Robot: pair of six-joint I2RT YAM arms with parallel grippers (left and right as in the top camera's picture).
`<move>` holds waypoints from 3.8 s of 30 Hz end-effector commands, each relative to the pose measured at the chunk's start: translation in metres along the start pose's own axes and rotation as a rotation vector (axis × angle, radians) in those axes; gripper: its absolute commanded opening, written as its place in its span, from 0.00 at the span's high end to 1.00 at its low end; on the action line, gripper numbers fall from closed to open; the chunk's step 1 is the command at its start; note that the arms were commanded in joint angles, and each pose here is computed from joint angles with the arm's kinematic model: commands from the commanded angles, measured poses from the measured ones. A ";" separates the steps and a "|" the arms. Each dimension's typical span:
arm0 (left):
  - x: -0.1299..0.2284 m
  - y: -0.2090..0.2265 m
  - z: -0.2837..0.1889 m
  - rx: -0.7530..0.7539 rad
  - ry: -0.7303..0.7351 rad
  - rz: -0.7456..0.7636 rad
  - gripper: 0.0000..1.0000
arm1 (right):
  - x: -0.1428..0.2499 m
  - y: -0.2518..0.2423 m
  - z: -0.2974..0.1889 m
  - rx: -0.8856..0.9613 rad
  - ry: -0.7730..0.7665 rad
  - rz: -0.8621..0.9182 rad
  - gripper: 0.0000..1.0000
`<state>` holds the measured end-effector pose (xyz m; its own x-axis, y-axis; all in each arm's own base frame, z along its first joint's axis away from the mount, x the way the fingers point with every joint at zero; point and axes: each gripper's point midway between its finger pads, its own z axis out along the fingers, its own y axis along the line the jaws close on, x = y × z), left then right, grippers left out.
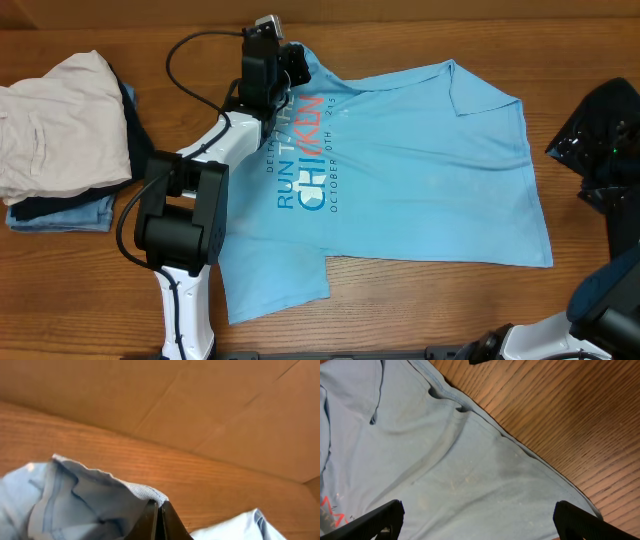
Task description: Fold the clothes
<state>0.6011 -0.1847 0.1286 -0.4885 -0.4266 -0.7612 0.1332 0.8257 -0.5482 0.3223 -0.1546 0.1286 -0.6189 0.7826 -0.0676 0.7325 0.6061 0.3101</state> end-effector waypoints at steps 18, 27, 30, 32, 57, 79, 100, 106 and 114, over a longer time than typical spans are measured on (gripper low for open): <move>0.005 0.000 0.100 0.073 0.007 0.057 0.95 | -0.007 0.007 -0.008 -0.017 -0.030 -0.017 0.00; 0.002 -0.009 0.104 0.131 -0.022 0.100 0.54 | -0.007 0.007 -0.008 -0.017 -0.030 -0.017 0.00; -0.028 -0.040 0.096 0.223 -0.025 0.174 0.30 | -0.007 0.007 -0.008 -0.017 -0.030 -0.017 0.00; -0.053 -0.049 0.087 0.205 0.018 0.206 0.25 | -0.007 0.007 -0.008 -0.017 -0.030 -0.017 0.00; 0.011 0.126 0.027 -0.328 0.510 0.178 0.93 | -0.007 0.007 -0.008 -0.017 -0.030 -0.017 0.00; 0.052 0.154 0.069 -0.278 0.446 0.164 0.96 | -0.007 0.007 -0.008 -0.017 -0.030 -0.017 0.00; 0.018 0.209 0.013 -0.646 0.464 0.197 0.96 | -0.007 0.007 -0.008 -0.017 -0.030 -0.017 0.00; -0.084 0.145 0.000 -0.558 0.222 0.213 0.76 | -0.007 0.007 -0.008 -0.017 -0.030 -0.017 0.00; -0.203 0.027 -0.129 -0.469 0.002 0.032 0.30 | -0.007 0.007 -0.008 -0.017 -0.030 -0.017 0.00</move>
<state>0.6235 -0.0315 0.2336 -0.5880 -0.2996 -0.7513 -0.2300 0.9525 -0.1998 0.3221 -0.1547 0.1286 -0.6183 0.7830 -0.0671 0.7330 0.6054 0.3100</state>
